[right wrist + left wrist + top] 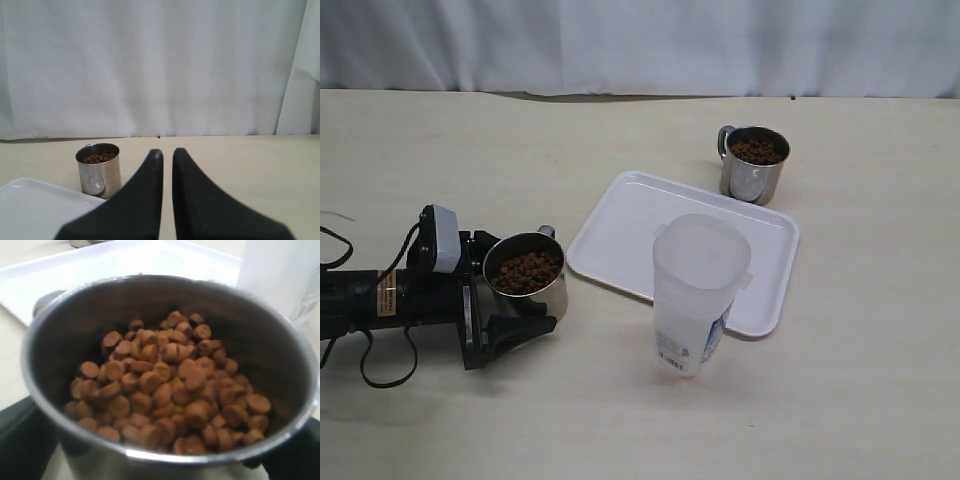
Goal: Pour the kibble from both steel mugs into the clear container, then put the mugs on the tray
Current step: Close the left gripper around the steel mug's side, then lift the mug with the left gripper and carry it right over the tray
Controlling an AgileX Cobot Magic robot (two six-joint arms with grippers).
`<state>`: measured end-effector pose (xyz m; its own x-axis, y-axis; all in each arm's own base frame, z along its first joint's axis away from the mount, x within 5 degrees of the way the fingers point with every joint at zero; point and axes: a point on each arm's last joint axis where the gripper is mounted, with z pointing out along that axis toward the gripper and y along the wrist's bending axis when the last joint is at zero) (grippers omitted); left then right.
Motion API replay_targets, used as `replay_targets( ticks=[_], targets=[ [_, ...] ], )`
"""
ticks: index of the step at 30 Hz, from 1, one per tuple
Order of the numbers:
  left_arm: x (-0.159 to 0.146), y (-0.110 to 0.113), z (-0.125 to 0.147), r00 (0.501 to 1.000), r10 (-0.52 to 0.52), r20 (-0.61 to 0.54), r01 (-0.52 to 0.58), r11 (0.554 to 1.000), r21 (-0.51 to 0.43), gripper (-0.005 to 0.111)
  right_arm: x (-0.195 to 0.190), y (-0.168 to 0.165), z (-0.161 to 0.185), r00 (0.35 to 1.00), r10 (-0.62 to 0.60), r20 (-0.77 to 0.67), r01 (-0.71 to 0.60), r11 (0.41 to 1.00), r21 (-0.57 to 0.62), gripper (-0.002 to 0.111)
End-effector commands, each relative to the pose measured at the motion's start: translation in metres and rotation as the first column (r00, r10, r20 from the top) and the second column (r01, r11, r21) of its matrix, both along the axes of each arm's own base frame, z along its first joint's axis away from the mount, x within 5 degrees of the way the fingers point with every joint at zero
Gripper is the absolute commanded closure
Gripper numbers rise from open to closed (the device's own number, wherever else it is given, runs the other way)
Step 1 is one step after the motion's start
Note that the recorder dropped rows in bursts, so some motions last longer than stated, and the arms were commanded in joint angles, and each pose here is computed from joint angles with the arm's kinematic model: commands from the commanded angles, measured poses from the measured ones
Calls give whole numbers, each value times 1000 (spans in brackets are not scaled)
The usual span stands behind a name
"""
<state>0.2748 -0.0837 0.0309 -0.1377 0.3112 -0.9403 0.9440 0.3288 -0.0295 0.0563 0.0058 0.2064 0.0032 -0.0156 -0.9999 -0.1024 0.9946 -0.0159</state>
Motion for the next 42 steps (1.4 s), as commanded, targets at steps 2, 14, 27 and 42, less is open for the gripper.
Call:
replay_targets(
  ticks=[2, 14, 27, 42],
  targets=[
    [0, -1, 1, 1000, -6, 0, 6, 1000, -12, 19, 0, 0, 0, 1000, 5, 6, -5, 1000, 1, 103],
    [8, 2, 1, 994, 101, -42, -102, 994, -31, 19, 0, 0, 0, 1000, 5, 6, -5, 1000, 1, 103],
    [8, 2, 1, 992, 104, -68, -107, 994, -39, 19, 0, 0, 0, 1000, 5, 6, -5, 1000, 1, 103],
    [13, 2, 5, 991, 120, -54, -122, 992, -44, 19, 0, 0, 0, 1000, 5, 6, -5, 1000, 1, 103]
  ],
)
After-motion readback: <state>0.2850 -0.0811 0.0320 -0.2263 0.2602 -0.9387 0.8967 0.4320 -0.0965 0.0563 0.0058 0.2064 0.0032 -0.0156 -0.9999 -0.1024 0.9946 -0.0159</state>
